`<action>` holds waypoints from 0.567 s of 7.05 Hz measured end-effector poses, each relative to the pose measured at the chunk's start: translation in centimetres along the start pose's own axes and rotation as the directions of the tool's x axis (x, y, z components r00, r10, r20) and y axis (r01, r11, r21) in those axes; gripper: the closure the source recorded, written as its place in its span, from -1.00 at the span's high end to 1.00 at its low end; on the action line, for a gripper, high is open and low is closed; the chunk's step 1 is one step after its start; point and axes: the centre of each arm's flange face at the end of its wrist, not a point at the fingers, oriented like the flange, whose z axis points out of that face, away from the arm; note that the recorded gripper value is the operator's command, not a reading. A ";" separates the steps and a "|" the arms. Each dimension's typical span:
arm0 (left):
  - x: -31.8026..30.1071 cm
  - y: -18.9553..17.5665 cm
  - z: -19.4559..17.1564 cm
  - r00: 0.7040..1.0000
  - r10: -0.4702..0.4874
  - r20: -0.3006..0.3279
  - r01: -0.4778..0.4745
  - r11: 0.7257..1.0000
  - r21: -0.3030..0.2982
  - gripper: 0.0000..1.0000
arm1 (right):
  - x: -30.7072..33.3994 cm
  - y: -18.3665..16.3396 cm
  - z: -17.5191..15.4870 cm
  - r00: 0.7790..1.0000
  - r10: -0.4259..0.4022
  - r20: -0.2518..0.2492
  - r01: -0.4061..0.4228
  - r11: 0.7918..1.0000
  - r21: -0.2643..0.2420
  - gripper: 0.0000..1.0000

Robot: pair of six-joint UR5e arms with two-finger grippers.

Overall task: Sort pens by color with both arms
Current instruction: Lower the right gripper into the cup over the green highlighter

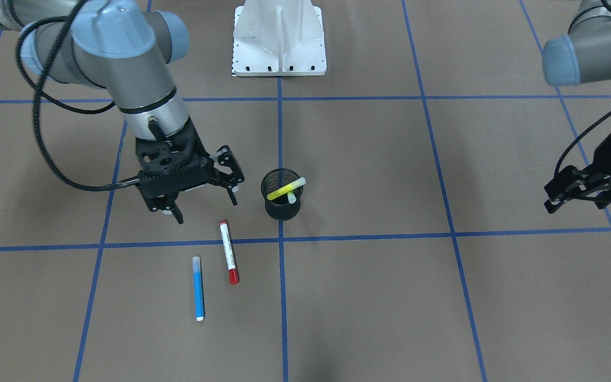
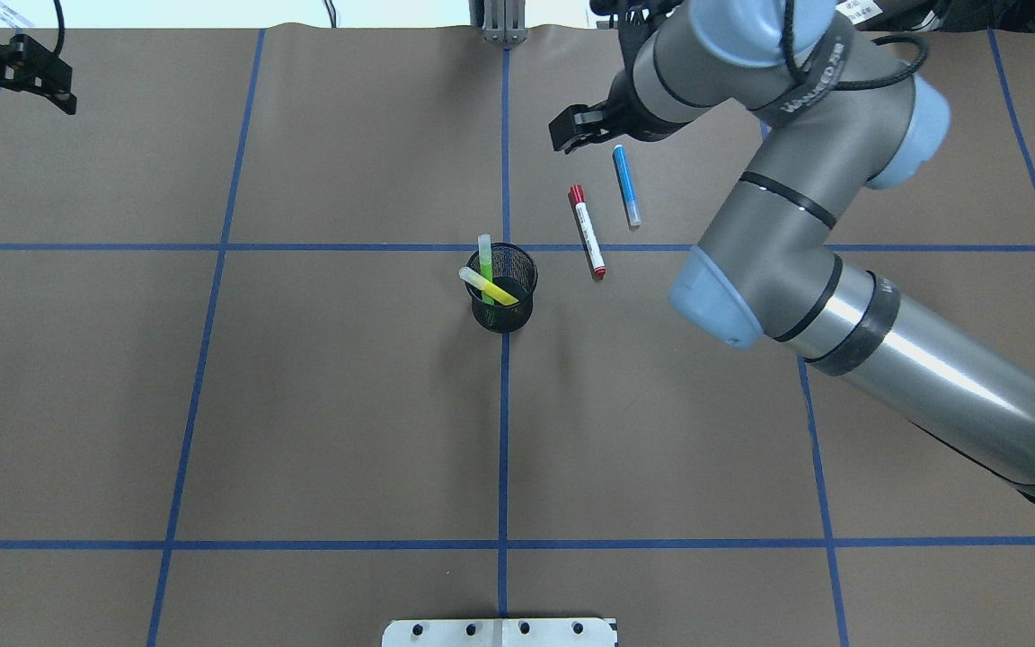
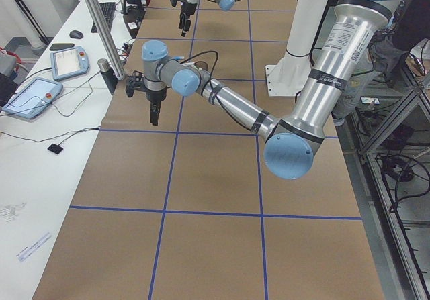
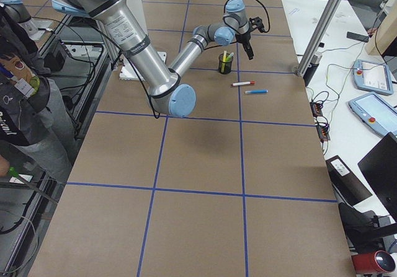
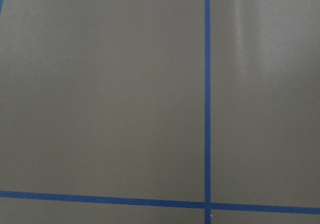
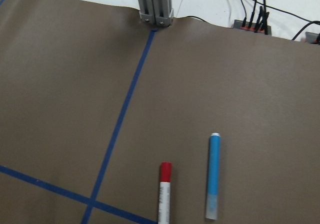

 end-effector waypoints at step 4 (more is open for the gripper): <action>-10.3 -2.2 2.9 1.000 -0.009 0.012 0.010 0.996 -0.087 1.00 | -10.2 -0.4 5.7 0.996 -0.030 -0.081 0.032 0.999 0.016 0.46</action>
